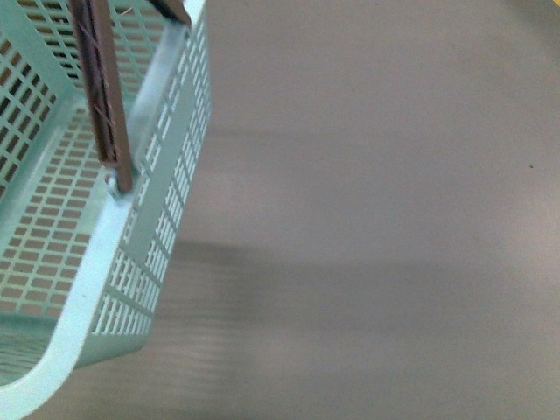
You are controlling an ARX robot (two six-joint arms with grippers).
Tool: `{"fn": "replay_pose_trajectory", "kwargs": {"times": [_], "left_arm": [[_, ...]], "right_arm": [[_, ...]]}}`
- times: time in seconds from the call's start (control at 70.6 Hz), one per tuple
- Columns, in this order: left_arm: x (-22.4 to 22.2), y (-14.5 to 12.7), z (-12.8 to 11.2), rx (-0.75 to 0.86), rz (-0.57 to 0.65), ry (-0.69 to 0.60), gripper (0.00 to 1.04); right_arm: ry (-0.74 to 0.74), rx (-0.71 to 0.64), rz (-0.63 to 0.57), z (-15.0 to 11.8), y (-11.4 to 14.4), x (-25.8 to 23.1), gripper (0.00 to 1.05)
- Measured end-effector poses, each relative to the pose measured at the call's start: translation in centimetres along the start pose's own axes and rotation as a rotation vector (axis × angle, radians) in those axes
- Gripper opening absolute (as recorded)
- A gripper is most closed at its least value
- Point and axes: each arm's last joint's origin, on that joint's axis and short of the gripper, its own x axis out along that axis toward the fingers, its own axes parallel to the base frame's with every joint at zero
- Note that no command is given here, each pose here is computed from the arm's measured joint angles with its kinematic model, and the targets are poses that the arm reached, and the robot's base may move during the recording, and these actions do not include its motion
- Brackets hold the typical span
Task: Pick lemon and mango into basket
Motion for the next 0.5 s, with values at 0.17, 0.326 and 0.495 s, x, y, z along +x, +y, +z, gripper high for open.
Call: {"fn": "replay_pose_trajectory", "kwargs": {"times": [0.17, 0.326, 0.495], "left_arm": [[-5.7, -1.8, 0.0, -0.021, -0.043, 0.0, 0.16], [-8.0, -2.8, -0.1, 0.015, -0.091, -0.013, 0.16], [-7.9, -2.8, -0.1, 0.021, -0.084, -0.015, 0.16]], "right_arm": [[0.0, 0.0, 0.0, 0.0, 0.0, 0.0, 0.96], [0.0, 0.0, 0.0, 0.0, 0.0, 0.0, 0.96], [0.0, 0.0, 0.0, 0.0, 0.0, 0.0, 0.96]]}}
